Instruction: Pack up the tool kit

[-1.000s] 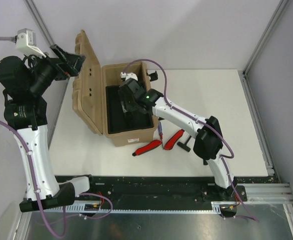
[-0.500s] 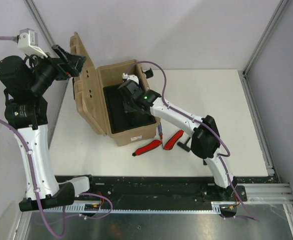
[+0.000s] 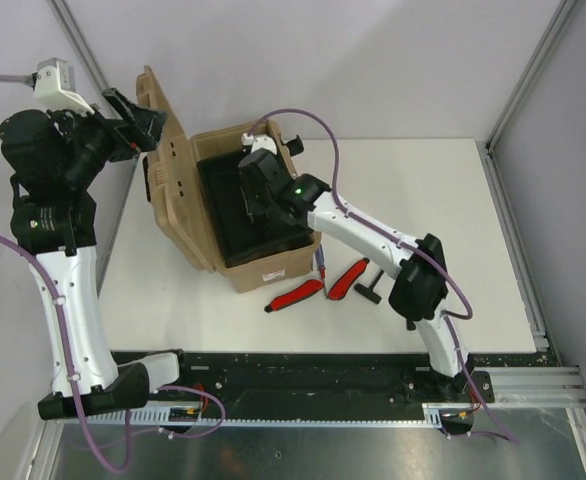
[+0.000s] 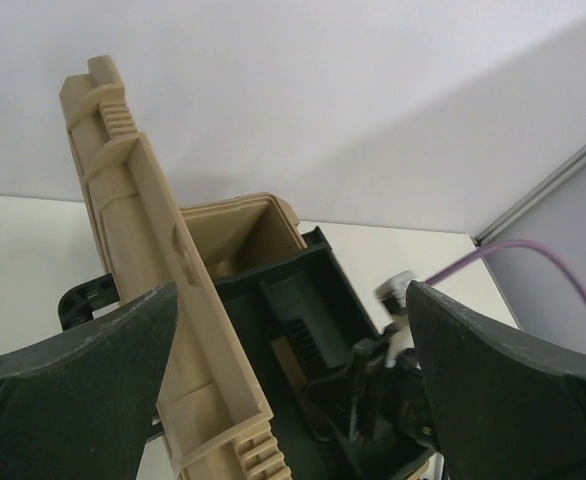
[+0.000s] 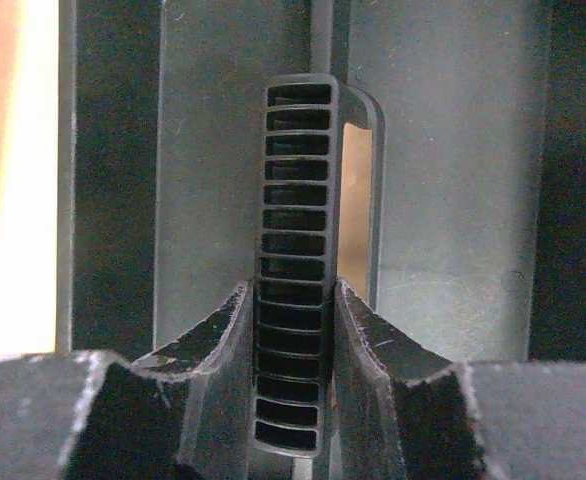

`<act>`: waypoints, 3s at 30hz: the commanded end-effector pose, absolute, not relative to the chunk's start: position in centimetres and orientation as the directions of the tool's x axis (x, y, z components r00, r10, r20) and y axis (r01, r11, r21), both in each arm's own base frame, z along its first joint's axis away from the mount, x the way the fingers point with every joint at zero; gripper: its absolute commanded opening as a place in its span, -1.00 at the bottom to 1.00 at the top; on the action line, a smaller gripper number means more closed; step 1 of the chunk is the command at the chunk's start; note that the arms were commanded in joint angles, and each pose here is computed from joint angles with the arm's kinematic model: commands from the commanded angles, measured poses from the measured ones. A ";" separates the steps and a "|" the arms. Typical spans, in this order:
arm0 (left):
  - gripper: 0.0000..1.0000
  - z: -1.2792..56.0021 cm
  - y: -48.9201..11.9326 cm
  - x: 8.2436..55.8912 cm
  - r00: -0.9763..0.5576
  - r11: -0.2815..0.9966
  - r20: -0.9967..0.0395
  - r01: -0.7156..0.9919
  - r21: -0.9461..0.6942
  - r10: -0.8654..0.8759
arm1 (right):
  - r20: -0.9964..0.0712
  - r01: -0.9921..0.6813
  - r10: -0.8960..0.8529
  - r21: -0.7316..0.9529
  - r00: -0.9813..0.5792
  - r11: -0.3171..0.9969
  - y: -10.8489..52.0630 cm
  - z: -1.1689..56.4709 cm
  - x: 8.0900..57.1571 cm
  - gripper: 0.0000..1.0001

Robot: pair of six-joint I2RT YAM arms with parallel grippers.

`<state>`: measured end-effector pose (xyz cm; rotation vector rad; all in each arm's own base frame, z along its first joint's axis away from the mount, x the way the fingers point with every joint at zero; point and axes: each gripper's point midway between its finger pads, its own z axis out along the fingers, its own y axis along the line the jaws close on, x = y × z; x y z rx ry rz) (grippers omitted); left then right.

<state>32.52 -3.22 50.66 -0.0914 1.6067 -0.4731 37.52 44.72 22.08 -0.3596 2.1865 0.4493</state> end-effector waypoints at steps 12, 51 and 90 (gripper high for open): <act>0.99 52.6 -1.1 32.4 -0.029 0.944 -0.951 0.115 -0.311 -0.309 | -0.905 -0.210 0.308 0.375 -0.292 0.903 29.2 40.5 42.5 -1.00; 0.99 52.3 -1.7 34.8 -0.082 0.930 -0.942 0.152 -0.333 -0.324 | -0.728 0.513 0.485 0.212 -0.484 0.832 -6.5 8.4 51.4 0.09; 0.98 48.4 -0.6 36.0 -0.175 0.905 -0.894 0.031 -0.424 -0.412 | -0.473 0.602 0.602 0.173 -0.643 0.780 11.4 4.1 34.0 0.02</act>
